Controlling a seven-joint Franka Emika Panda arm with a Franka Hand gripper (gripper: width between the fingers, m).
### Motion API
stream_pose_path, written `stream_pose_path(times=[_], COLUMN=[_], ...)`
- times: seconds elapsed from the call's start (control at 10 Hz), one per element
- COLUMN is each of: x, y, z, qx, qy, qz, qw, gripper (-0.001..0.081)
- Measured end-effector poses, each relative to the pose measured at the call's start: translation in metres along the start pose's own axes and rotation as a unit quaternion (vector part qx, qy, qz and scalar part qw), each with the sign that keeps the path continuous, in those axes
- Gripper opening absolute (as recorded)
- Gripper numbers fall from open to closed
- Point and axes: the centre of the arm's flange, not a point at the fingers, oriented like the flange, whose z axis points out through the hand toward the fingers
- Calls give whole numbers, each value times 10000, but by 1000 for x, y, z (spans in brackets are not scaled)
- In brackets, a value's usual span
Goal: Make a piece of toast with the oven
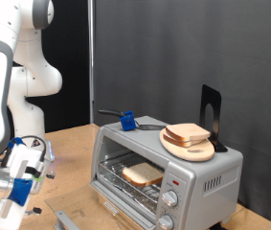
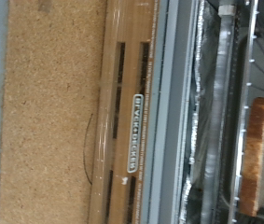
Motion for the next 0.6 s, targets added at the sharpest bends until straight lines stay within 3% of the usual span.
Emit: stream_pose_path(times=[0.6], x=[0], y=[4], z=[8], qx=[82], qy=[-153], qz=[145], qw=[9997], gripper=[682])
